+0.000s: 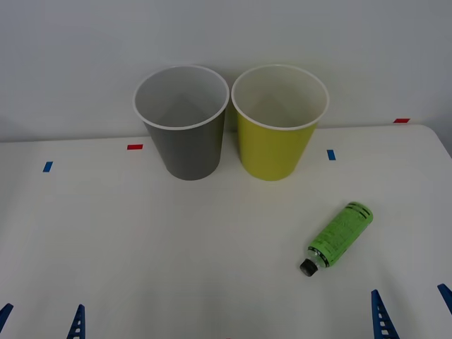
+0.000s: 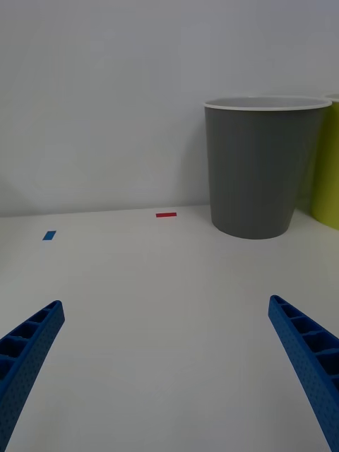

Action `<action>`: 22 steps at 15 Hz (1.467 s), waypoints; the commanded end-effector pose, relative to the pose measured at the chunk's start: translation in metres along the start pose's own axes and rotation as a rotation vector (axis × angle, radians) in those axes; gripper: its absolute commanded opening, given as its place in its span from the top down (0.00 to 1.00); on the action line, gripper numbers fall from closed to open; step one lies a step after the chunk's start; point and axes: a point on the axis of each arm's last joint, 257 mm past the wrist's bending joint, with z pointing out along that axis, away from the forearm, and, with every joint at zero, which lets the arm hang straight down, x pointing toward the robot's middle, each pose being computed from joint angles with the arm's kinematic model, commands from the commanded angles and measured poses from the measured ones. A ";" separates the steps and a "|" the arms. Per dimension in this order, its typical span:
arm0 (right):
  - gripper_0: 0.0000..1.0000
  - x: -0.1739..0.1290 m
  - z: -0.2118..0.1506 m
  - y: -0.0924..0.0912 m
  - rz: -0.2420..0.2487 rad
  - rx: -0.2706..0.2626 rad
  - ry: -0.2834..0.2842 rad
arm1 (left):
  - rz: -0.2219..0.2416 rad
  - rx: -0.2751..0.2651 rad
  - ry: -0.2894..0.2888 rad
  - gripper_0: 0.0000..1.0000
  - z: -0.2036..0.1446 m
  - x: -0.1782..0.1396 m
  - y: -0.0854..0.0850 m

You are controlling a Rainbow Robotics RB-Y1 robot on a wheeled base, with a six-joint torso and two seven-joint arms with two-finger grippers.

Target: Put cans in the gray bin and PET bottles in the light green bin.

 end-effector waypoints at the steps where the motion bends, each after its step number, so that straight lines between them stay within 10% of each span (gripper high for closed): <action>1: 0.00 0.000 0.000 0.000 0.000 0.000 0.000 | 0.000 0.000 0.000 0.00 0.000 0.000 0.000; 22: 0.00 0.000 0.000 0.000 0.000 0.000 0.000 | 0.000 0.000 0.000 0.00 0.000 0.000 0.000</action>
